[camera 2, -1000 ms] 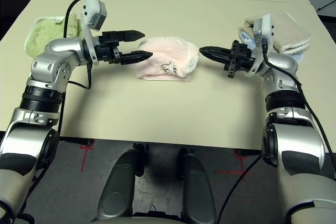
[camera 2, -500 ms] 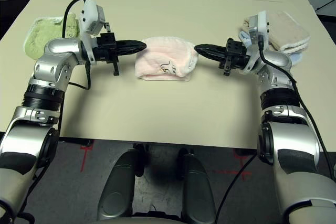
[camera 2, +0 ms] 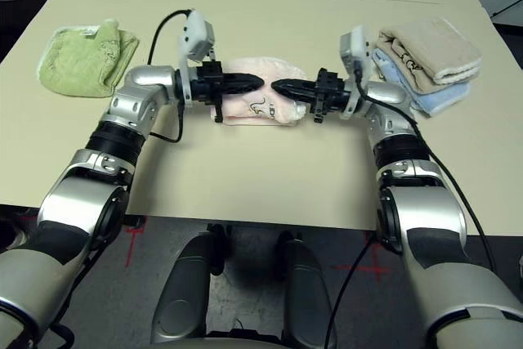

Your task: Fold the towel and set it aside.

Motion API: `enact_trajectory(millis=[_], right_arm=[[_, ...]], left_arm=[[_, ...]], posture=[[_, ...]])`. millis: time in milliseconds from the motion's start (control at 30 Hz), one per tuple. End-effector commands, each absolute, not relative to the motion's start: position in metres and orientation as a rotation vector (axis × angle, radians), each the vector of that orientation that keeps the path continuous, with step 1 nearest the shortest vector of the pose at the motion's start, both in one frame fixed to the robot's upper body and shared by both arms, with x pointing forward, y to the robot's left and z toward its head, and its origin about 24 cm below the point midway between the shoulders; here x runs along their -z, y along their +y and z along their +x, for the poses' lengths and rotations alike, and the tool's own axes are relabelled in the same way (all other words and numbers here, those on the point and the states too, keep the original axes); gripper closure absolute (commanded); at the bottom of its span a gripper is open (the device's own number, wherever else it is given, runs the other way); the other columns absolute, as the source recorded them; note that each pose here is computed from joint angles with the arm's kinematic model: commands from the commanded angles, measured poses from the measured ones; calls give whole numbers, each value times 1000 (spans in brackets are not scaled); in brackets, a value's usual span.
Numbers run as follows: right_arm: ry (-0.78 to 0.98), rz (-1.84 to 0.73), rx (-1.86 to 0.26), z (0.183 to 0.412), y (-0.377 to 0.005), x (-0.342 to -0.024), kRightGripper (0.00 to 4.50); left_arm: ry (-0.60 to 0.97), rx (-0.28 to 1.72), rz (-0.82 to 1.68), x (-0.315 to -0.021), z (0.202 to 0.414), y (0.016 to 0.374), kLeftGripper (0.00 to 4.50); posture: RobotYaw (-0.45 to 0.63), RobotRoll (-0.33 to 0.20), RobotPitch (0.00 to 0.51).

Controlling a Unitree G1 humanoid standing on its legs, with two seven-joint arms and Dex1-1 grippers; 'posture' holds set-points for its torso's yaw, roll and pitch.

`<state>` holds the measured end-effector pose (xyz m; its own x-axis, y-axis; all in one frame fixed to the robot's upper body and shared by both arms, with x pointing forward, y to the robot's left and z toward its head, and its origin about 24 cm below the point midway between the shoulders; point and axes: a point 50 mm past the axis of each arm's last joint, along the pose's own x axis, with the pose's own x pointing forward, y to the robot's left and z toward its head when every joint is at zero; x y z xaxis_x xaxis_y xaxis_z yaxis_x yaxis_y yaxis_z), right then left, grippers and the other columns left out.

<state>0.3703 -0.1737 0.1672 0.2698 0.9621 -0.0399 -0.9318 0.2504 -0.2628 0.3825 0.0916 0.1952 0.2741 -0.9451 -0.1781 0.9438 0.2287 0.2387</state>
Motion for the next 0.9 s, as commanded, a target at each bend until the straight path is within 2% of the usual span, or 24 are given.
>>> enact_trajectory(millis=[33,267,433,667,800,900], right_arm=[[-10,-312,-1280,364,-179,-132,4500],[30,-314,-1230,366,-182,-126,4500],[34,-317,-1195,368,-184,-127,4500],[-103,-259,-1198,373,-186,-155,4500],[-223,-197,-1205,375,-189,-182,4500],[-255,-177,-1179,377,-190,-190,4500]], left_arm=[[89,1300,370,-176,382,104,4482],[170,1230,404,-166,385,134,4482],[163,1197,402,-168,386,143,4482],[45,1203,367,-195,388,134,4482],[-64,1221,305,-225,388,123,4482],[-110,1221,274,-237,388,116,4482]], posture=[[144,0,266],[152,0,272],[152,0,270],[154,0,264],[152,0,263],[146,0,261]])
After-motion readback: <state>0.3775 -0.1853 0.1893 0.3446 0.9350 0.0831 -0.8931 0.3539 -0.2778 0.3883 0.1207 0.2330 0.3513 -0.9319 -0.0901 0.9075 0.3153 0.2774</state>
